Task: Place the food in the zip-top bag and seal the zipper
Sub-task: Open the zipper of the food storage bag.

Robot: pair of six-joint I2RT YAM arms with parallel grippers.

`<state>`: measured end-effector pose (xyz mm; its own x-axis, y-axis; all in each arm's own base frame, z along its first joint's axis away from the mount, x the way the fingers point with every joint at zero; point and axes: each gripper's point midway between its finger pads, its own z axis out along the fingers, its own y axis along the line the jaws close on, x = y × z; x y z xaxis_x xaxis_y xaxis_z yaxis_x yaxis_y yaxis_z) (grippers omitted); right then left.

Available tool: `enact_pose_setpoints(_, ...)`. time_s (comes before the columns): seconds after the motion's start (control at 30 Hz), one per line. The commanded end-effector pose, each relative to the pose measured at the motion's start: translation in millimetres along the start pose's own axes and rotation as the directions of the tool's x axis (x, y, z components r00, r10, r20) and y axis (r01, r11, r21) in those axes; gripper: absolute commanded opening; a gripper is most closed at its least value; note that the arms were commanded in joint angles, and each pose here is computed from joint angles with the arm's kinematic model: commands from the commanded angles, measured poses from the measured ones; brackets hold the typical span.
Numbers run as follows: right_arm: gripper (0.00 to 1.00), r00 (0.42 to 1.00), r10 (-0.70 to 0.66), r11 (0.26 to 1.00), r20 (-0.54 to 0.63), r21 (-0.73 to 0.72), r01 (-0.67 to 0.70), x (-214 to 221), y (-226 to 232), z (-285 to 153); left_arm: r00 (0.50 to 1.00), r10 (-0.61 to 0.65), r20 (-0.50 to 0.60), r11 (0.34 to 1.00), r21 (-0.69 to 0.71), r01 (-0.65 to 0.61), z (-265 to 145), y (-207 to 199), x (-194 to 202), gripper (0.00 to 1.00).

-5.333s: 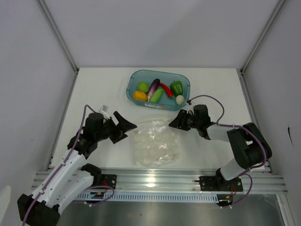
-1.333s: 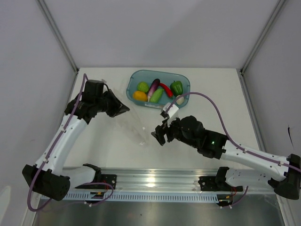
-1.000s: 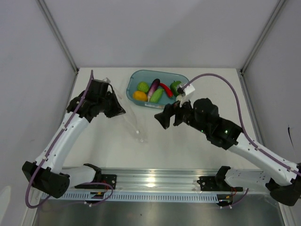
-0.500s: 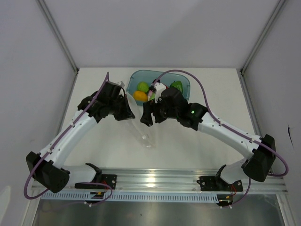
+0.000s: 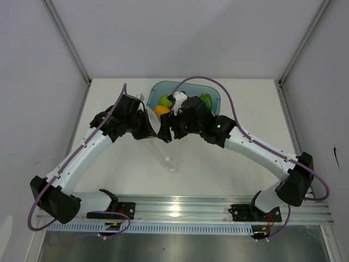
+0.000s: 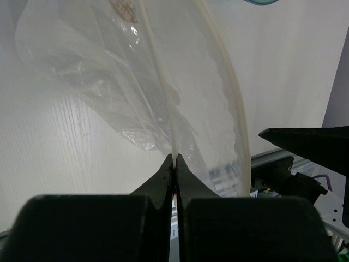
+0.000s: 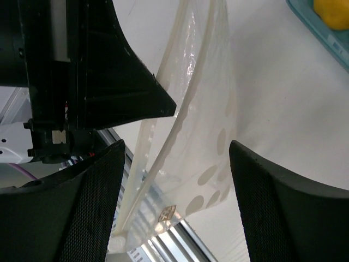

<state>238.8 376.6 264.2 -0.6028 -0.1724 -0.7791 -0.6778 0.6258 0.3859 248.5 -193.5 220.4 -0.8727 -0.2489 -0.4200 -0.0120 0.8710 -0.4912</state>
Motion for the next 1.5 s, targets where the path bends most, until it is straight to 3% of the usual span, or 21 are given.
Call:
enact_pose_setpoints(0.0, 0.78, 1.0, -0.001, 1.0, 0.02, 0.004, 0.0, -11.8, 6.5, 6.0, 1.0, 0.016, 0.02, 0.999, 0.041, -0.017, -7.0, -7.5, -1.8, 0.01)
enact_pose_setpoints(0.17, 0.71, 1.0, 0.007, 0.999, -0.028, 0.039, -0.006, 0.6, -2.8, 23.0, 0.999, 0.021, 0.03, 0.998, 0.052, -0.023, -12.2, -8.9, -1.6, 0.01)
enact_pose_setpoints(0.27, 0.48, 0.998, -0.007, 0.997, -0.057, 0.082, 0.011, 9.4, -15.9, 37.9, 0.999, 0.035, 0.042, 0.998, 0.057, -0.037, -18.9, -8.8, -1.5, 0.01)
enact_pose_setpoints(0.3, 0.37, 0.998, -0.004, 0.995, -0.06, 0.101, 0.01, 10.5, -22.1, 41.6, 0.997, 0.039, 0.06, 0.998, 0.04, -0.041, -21.4, -5.3, -3.6, 0.01)
enact_pose_setpoints(0.33, 0.14, 0.998, 0.0, 0.993, -0.06, 0.121, 0.008, 10.6, -28.7, 42.8, 0.996, 0.044, 0.075, 0.999, 0.03, -0.046, -29.3, -2.8, -3.7, 0.0)
enact_pose_setpoints(0.4, 0.0, 0.998, 0.024, 0.987, -0.053, 0.159, -0.016, 9.1, -41.3, 41.5, 0.993, 0.054, 0.104, 0.999, 0.001, -0.055, -37.9, 3.7, -5.5, 0.01)
enact_pose_setpoints(0.7, 0.0, 0.998, 0.054, 0.948, -0.023, 0.315, -0.044, 0.3, -101.1, 26.6, 0.974, 0.079, 0.211, 0.996, -0.049, -0.07, -79.3, 17.2, -10.2, 0.01)
enact_pose_setpoints(0.9, 0.0, 0.997, 0.06, 0.946, -0.042, 0.322, -0.044, 6.7, -114.4, 27.5, 0.979, 0.065, 0.192, 0.996, -0.068, -0.053, -76.2, 30.5, 3.9, 0.01)
enact_pose_setpoints(0.97, 0.02, 0.997, 0.045, 0.965, -0.059, 0.26, -0.028, 8.5, -105.1, 35.0, 0.982, 0.051, 0.181, 0.997, -0.071, -0.039, -71.3, 35.4, 10.2, 0.01)
enact_pose_setpoints(1.07, 0.34, 0.998, 0.03, 0.985, -0.061, 0.174, -0.019, 7.1, -85.1, 42.2, 0.985, 0.023, 0.173, 0.995, -0.101, -0.005, -66.5, 44.1, 15.1, 0.01)
enact_pose_setpoints(1.2, 0.59, 0.999, -0.035, 0.993, -0.037, 0.115, 0.039, -5.1, -54.4, 33.3, 0.987, -0.02, 0.162, 0.984, -0.172, 0.049, -61.9, 53.5, 14.0, 0.01)
enact_pose_setpoints(1.47, 0.84, 0.993, -0.055, 0.995, 0.1, 0.084, 0.047, -46.1, -22.5, -12.9, 0.979, -0.064, 0.193, 0.97, -0.22, 0.106, -67.4, 53.4, 1.2, 0.01)
